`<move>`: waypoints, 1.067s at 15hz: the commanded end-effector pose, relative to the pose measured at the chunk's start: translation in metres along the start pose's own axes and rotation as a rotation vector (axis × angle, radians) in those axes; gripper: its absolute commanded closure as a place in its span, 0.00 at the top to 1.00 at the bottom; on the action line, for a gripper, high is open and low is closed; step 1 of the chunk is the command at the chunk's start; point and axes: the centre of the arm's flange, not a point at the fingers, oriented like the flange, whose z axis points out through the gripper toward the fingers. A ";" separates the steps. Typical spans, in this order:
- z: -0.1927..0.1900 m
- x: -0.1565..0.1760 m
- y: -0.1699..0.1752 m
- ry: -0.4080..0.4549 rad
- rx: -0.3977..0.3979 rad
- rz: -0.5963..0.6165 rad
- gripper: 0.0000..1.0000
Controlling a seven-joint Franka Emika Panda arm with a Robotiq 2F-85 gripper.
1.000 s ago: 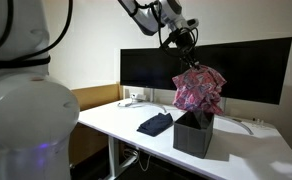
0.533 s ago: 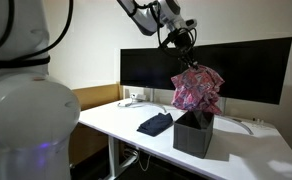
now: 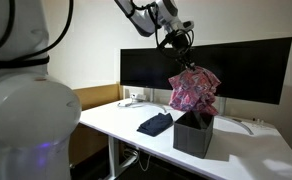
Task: Put the left cloth in the box
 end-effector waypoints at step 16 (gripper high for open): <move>0.008 -0.013 0.024 0.014 0.002 0.003 0.02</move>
